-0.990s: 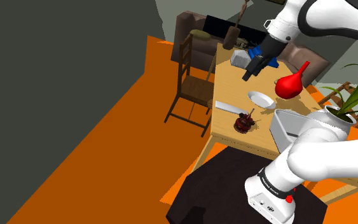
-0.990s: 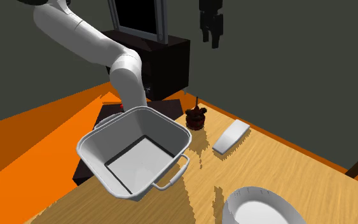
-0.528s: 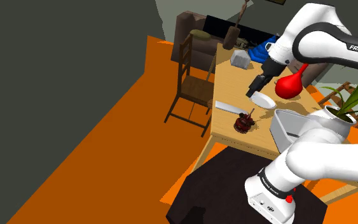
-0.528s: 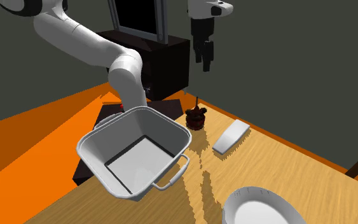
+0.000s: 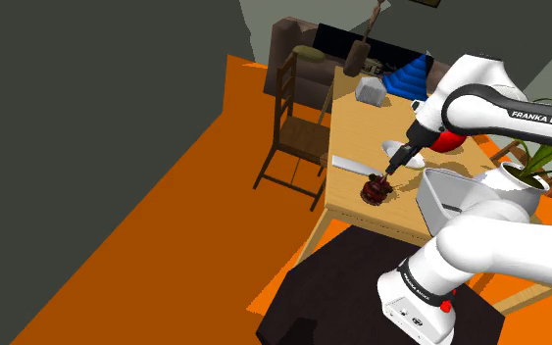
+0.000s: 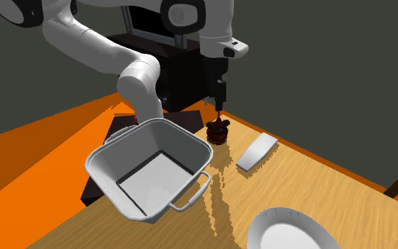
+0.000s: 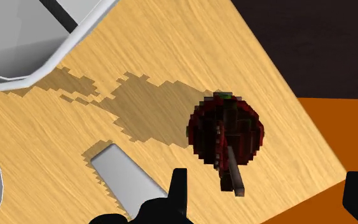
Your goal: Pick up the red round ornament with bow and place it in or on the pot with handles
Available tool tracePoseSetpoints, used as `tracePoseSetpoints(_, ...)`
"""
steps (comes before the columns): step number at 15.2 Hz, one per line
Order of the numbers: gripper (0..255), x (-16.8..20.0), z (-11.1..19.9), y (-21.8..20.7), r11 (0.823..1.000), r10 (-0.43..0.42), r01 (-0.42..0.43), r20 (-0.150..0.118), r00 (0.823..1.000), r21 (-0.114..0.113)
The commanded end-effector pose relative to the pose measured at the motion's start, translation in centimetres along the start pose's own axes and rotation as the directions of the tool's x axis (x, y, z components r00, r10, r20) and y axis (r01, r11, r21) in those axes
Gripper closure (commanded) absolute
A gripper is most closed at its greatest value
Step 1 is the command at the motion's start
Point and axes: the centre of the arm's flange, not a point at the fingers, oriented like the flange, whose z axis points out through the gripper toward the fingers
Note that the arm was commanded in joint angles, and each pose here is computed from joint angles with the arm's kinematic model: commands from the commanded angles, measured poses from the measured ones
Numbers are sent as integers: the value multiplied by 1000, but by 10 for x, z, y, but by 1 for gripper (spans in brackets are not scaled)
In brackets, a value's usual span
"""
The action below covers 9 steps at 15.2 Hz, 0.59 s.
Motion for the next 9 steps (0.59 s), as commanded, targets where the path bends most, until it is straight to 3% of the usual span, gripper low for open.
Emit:
tracePoseSetpoints(1, 0, -13, 21, 10, 1000, 5, -5, 8, 1000, -3)
tracePoseSetpoints(9, 0, -13, 61, 10, 1000, 5, -5, 8, 1000, -3)
